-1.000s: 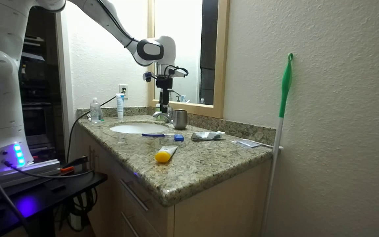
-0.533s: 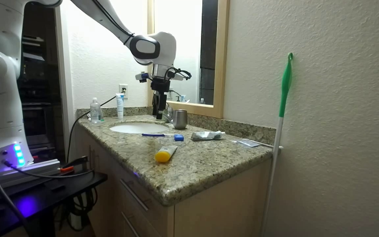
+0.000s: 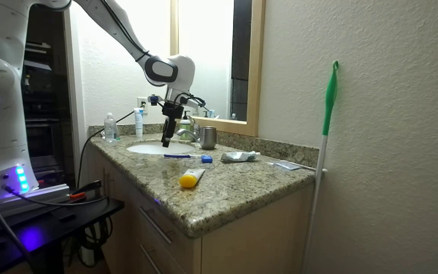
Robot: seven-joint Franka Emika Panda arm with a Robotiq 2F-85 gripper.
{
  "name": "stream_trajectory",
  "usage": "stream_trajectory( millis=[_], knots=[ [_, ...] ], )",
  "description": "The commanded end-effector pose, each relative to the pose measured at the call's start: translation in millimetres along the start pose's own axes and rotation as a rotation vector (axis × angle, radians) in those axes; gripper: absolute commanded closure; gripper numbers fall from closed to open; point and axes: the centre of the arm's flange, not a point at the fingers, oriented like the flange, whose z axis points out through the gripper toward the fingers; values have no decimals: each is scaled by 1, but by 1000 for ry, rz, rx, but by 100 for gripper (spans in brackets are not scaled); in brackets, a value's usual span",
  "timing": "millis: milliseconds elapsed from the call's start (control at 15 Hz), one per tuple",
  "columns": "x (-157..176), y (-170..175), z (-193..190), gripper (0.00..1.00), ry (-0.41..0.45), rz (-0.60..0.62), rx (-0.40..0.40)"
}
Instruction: Turn the faucet handle upwards pick up the toothbrush wash it and then place it in the cup afterward turn the faucet handle downwards
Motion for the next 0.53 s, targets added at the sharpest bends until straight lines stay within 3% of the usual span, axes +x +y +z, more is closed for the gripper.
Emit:
stream_trajectory(
  millis=[0,200,467],
  knots=[
    [-4,-7,8,0,-7,13,8],
    [-10,-14,20,0,-11,25,13],
    [13,-39,36,0,-45,64,101]
  ],
)
